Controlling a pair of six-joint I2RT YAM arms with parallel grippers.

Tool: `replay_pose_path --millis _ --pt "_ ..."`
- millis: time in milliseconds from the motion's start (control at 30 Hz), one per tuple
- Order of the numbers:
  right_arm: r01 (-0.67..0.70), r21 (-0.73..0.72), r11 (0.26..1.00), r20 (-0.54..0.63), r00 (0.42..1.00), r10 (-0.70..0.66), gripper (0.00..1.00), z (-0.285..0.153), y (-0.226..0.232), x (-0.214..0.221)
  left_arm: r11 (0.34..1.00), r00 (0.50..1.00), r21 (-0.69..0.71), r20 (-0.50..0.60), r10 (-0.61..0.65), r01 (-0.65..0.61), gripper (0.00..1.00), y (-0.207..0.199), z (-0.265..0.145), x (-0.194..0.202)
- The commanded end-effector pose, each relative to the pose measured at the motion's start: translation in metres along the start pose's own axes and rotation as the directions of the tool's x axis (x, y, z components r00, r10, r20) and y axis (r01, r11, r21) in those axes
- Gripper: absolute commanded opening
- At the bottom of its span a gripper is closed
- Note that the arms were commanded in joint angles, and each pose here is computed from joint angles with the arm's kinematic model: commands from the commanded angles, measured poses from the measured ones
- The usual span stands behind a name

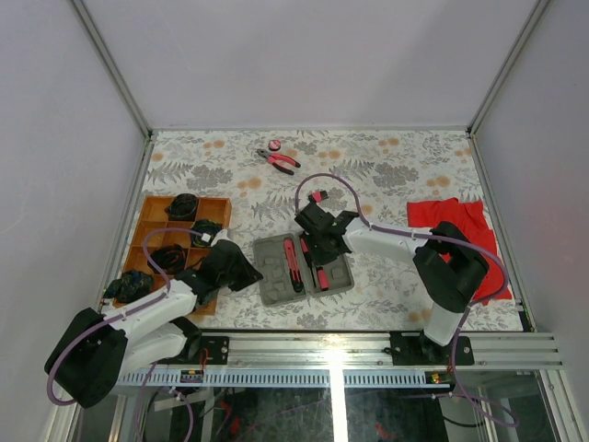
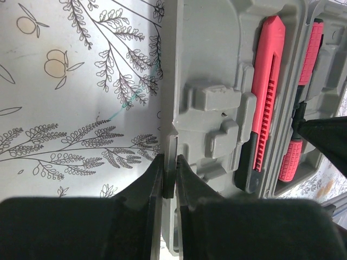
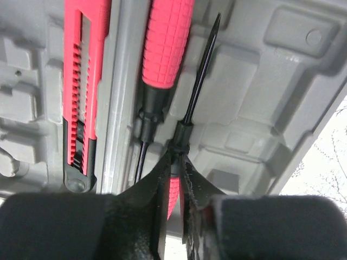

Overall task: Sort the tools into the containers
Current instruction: Place the screwdriver in the storage box.

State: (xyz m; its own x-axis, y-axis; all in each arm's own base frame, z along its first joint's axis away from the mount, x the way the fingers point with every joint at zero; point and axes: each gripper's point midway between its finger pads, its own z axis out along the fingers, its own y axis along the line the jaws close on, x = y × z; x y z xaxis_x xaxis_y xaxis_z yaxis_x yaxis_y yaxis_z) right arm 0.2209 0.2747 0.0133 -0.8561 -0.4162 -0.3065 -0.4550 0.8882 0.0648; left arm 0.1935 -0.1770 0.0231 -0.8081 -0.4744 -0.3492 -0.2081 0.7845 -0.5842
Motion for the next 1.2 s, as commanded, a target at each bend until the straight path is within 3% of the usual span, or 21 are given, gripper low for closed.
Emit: replay_pose_path --millis 0,133,333,633,800,967,1167 --pt "0.016 -0.06 0.998 -0.066 0.998 -0.02 0.21 0.03 0.023 0.041 0.998 1.0 0.054 -0.003 -0.019 0.019 0.0 -0.013 -0.004 0.004" --pt "0.029 -0.036 0.999 0.1 0.995 -0.026 0.37 -0.007 0.022 -0.003 0.998 1.0 0.049 0.008 -0.026 0.026 0.0 -0.011 -0.007 0.003" --pt "-0.015 0.023 1.0 0.271 0.963 0.008 0.46 -0.042 0.005 -0.028 0.998 0.999 0.054 0.01 -0.032 0.031 0.0 -0.011 -0.008 0.003" --pt "-0.027 -0.074 0.997 0.167 0.985 0.039 0.52 -0.022 0.017 0.004 0.998 0.999 0.058 0.009 -0.031 0.031 0.0 -0.013 -0.008 0.003" --pt "-0.039 -0.064 0.997 0.117 0.992 0.046 0.44 -0.015 0.013 0.019 0.998 0.999 0.059 0.01 -0.033 0.033 0.0 -0.013 -0.008 0.002" --pt "-0.047 -0.044 0.998 0.09 0.995 0.051 0.27 -0.011 0.006 0.028 0.997 0.999 0.065 0.011 -0.037 0.037 0.0 -0.014 -0.009 0.002" --pt "-0.109 -0.037 0.993 0.125 0.986 0.113 0.19 -0.019 -0.007 0.022 0.997 0.999 0.063 0.015 -0.036 0.035 0.0 -0.016 -0.01 0.0"
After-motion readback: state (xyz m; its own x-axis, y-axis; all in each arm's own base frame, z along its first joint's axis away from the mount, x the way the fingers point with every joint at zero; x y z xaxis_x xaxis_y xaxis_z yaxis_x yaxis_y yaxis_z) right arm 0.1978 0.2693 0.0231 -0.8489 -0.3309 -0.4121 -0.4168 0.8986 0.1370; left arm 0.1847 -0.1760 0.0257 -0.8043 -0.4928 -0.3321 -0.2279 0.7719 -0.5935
